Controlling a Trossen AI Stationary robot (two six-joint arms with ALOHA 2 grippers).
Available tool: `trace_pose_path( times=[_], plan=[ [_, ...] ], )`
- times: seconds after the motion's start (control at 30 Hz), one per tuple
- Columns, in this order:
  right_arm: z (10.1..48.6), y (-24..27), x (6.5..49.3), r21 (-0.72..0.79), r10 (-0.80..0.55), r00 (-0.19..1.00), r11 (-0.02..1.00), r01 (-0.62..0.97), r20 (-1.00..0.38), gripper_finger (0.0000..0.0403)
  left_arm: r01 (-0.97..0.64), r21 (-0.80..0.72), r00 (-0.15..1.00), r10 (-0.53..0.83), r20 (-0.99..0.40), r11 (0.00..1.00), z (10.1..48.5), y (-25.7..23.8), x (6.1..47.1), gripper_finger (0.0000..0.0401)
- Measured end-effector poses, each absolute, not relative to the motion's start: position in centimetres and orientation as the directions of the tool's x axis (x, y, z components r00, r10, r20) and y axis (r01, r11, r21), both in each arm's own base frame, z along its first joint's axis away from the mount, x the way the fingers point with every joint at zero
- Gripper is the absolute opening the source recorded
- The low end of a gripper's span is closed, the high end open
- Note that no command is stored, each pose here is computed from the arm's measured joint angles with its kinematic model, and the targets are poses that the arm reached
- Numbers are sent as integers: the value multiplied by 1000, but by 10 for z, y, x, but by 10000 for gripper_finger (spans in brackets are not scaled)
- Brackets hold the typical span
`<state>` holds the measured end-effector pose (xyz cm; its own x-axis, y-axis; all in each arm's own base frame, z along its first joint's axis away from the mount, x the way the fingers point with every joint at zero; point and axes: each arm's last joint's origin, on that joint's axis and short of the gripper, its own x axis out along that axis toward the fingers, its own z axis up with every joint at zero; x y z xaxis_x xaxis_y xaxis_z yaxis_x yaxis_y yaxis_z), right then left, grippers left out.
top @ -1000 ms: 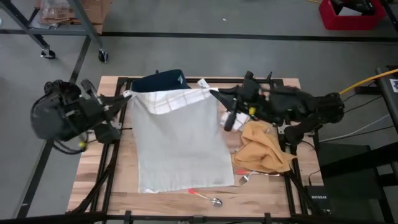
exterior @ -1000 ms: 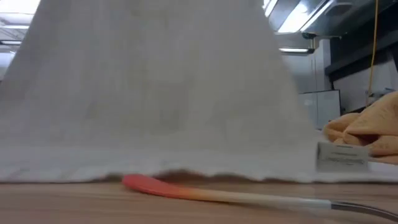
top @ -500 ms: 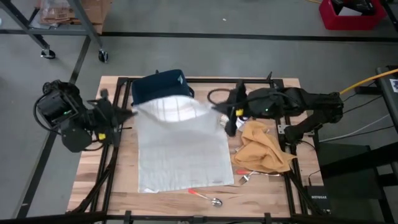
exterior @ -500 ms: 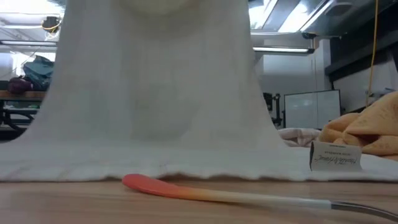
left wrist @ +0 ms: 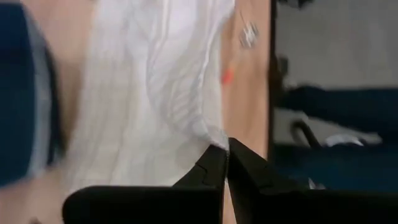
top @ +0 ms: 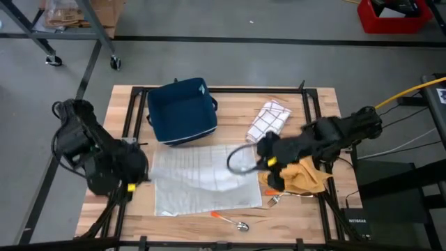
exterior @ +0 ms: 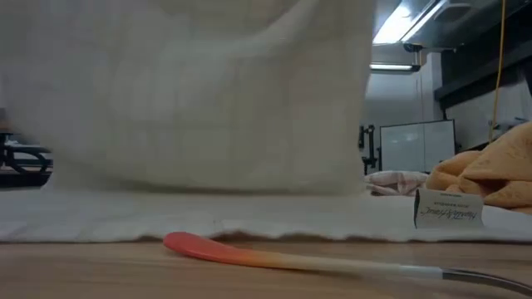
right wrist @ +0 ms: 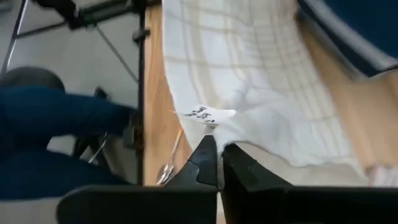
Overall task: Fold towel
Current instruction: Fold the left white patterned towel
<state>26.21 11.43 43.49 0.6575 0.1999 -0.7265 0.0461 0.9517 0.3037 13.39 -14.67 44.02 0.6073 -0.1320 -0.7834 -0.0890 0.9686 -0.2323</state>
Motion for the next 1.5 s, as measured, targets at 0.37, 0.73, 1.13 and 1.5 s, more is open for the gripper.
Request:
trace_pose_path(
  times=[0.37, 0.73, 1.13, 1.5],
  plan=[
    [390, 200, 271, 364, 286, 510, 930, 58, -811, 1, -72, -322, 476, -251, -843, 944, 407, -222, 148, 0],
    [356, 294, 262, 534, 459, 481, 845, 22, -747, 1, -21, -428, 472, -368, -801, 904, 378, -293, 148, 0],
    [317, 302, 263, 307, 232, 437, 946, 107, -869, 1, -165, -198, 389, -121, -913, 966, 341, -301, 146, 0],
    [299, 233, 281, -89, -159, 248, 959, 270, -956, 1, -361, 54, 401, 207, -892, 931, 325, -272, 139, 0]
  ],
)
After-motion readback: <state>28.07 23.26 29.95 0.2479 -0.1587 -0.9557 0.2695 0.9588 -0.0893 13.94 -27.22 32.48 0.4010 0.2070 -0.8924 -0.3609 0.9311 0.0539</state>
